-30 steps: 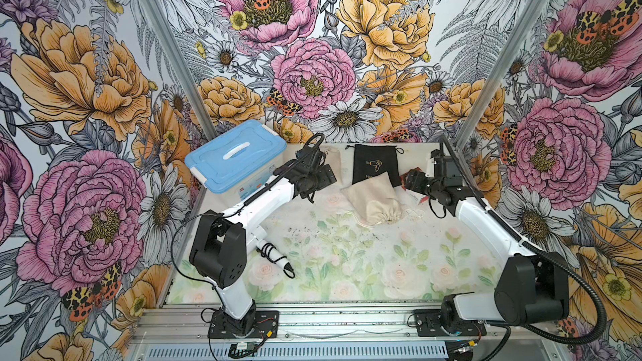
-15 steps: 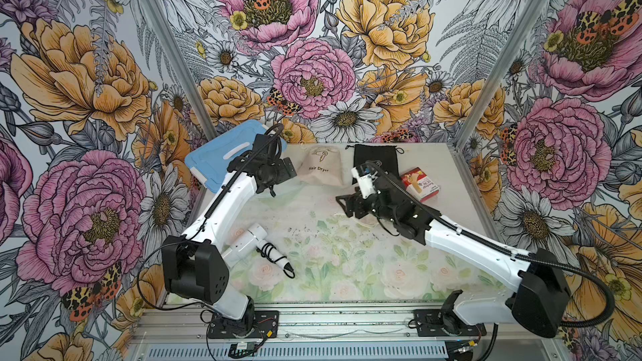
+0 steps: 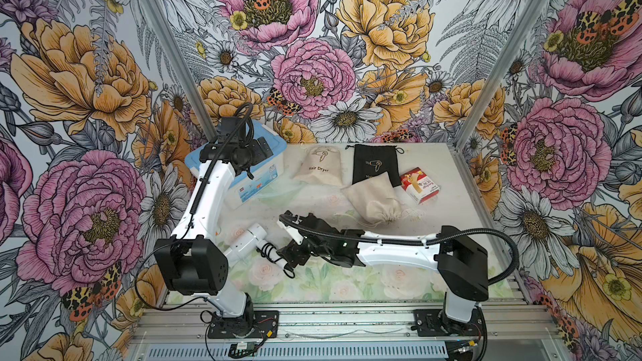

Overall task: Pack away hair dryers
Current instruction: Move the hair dryer to the center of the board.

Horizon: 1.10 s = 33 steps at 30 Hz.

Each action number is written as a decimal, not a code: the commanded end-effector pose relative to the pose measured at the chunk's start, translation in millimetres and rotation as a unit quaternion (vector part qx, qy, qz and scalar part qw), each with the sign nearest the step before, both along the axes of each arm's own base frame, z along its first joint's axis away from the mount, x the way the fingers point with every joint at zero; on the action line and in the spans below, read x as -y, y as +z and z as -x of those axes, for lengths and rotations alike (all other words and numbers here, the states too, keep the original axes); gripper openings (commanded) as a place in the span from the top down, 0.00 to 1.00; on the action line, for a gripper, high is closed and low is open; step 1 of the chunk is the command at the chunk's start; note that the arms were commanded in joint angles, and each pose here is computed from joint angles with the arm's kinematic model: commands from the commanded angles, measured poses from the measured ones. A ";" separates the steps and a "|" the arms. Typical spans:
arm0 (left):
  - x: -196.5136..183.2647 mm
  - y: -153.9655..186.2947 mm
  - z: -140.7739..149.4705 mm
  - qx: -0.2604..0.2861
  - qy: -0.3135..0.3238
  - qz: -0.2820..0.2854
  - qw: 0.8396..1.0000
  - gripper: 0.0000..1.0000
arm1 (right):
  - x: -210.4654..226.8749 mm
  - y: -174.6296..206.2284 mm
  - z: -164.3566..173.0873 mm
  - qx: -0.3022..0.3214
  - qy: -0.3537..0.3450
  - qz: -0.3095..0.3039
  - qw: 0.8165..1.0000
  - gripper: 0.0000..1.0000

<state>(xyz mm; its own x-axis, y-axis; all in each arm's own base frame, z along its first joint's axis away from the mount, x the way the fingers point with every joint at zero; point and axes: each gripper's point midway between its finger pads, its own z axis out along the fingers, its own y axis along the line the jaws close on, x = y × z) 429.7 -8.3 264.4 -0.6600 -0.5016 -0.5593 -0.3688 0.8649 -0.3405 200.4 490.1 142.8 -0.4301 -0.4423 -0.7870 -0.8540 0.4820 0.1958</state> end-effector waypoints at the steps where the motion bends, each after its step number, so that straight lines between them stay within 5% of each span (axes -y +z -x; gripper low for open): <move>1: -10.3 4.5 -6.7 0.007 -0.002 0.007 1.000 0.01 | -17.7 -9.7 3.2 0.002 0.017 0.016 1.000 0.19; 21: -16.5 -0.2 -23.8 0.006 0.008 0.033 0.999 0.01 | -63.9 -88.3 -23.7 0.001 0.007 0.101 0.995 0.22; 33: -20.3 -2.2 -22.5 0.007 0.020 0.039 0.999 0.01 | -57.0 -104.7 -40.3 -0.013 -0.023 0.124 0.992 0.36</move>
<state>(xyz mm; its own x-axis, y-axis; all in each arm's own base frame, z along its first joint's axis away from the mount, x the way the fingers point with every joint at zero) 449.5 11.3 257.8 -0.6507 -0.5532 -0.5202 -0.3987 0.8319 -0.3859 230.6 546.8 36.7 -0.4620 -0.6080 -0.6457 -0.8426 0.5280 0.1056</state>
